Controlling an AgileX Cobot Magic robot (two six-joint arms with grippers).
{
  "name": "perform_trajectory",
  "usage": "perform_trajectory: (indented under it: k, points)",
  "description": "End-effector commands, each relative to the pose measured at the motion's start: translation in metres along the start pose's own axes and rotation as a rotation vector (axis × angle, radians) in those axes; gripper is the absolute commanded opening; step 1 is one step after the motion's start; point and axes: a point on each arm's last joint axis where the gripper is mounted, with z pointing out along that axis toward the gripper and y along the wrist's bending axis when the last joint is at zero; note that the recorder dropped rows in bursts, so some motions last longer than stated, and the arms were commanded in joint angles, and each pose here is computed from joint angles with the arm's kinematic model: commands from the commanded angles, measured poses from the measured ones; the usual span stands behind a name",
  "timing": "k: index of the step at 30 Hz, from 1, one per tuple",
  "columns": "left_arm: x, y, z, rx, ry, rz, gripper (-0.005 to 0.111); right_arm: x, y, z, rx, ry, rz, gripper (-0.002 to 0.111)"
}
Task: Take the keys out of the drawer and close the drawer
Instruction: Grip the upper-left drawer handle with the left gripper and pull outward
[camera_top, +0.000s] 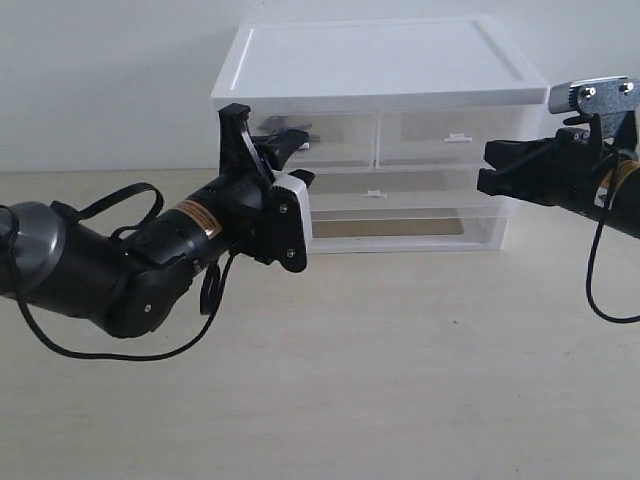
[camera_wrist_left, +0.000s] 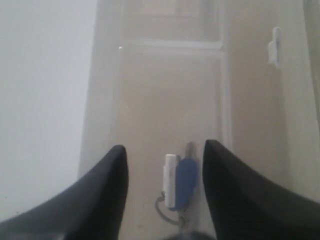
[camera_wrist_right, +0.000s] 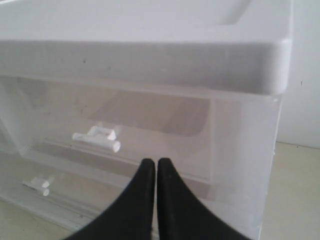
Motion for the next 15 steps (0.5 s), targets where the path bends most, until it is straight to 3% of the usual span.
perform_trajectory:
  k: [1, 6, 15]
  points:
    - [0.0027, 0.0104, 0.0089, -0.01, 0.018, 0.032, 0.03, -0.0003, 0.0007, 0.0012, -0.003, 0.002, 0.002, 0.0]
    - [0.005, 0.0089, 0.0149, 0.068, 0.041, 0.11, 0.029, -0.0003, 0.0007, 0.0012, -0.003, 0.002, 0.002, 0.0]
    - [0.0126, 0.0099, 0.0146, 0.069, 0.123, 0.172, 0.033, -0.0003, 0.0007, 0.0012, -0.003, 0.002, 0.002, 0.0]
